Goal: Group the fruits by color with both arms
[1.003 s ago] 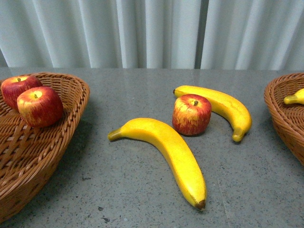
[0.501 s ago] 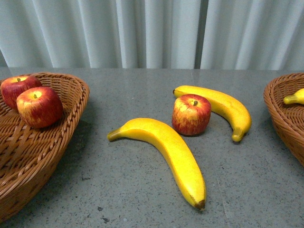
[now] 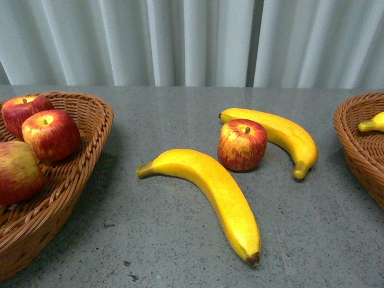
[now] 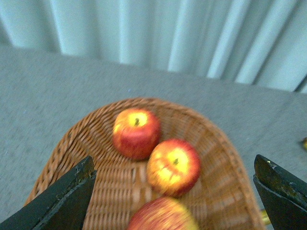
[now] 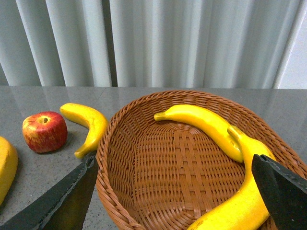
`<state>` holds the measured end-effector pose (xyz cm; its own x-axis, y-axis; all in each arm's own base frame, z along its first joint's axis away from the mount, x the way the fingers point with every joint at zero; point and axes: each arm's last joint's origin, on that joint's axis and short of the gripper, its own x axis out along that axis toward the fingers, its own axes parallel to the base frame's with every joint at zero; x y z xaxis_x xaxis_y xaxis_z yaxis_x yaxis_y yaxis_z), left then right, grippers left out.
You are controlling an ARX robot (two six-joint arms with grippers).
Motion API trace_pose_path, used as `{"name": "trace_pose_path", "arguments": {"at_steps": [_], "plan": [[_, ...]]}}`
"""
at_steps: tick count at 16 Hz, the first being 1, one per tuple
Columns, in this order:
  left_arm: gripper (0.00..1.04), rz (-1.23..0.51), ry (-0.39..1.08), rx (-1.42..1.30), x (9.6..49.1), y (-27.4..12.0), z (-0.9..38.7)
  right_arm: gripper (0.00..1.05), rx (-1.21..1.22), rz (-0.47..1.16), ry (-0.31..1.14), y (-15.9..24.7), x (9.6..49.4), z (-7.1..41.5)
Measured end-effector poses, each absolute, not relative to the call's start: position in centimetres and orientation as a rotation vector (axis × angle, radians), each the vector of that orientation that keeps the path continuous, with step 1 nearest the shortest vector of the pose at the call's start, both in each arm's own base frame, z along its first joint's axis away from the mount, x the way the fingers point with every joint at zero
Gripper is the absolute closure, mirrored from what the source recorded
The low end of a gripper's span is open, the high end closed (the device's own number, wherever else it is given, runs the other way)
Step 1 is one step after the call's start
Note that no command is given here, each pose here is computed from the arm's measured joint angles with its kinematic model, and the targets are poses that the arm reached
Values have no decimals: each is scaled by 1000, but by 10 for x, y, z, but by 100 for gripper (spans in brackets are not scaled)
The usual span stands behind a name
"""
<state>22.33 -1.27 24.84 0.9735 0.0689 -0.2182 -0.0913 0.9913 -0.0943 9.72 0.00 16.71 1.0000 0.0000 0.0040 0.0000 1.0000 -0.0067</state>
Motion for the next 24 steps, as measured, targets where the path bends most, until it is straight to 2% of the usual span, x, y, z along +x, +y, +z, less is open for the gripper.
{"name": "trace_pose_path", "arguments": {"at_steps": [2,6,7,10,12,13,24], "plan": [[7,12,174,-68,236,-30,260,6,-7,0,-4,0,97,167],[7,-208,230,13,275,-66,257,6,-7,0,-4,0,97,167],[7,-359,288,89,300,-96,250,6,-7,0,-4,0,97,167],[7,-571,421,227,326,-137,216,6,-7,0,-4,0,97,167],[7,-784,403,385,344,-182,202,6,-7,0,-4,0,97,167],[7,-825,402,435,351,-195,195,6,-7,0,-4,0,97,167],[7,-866,441,474,375,-221,171,6,-7,0,-4,0,97,167]]}}
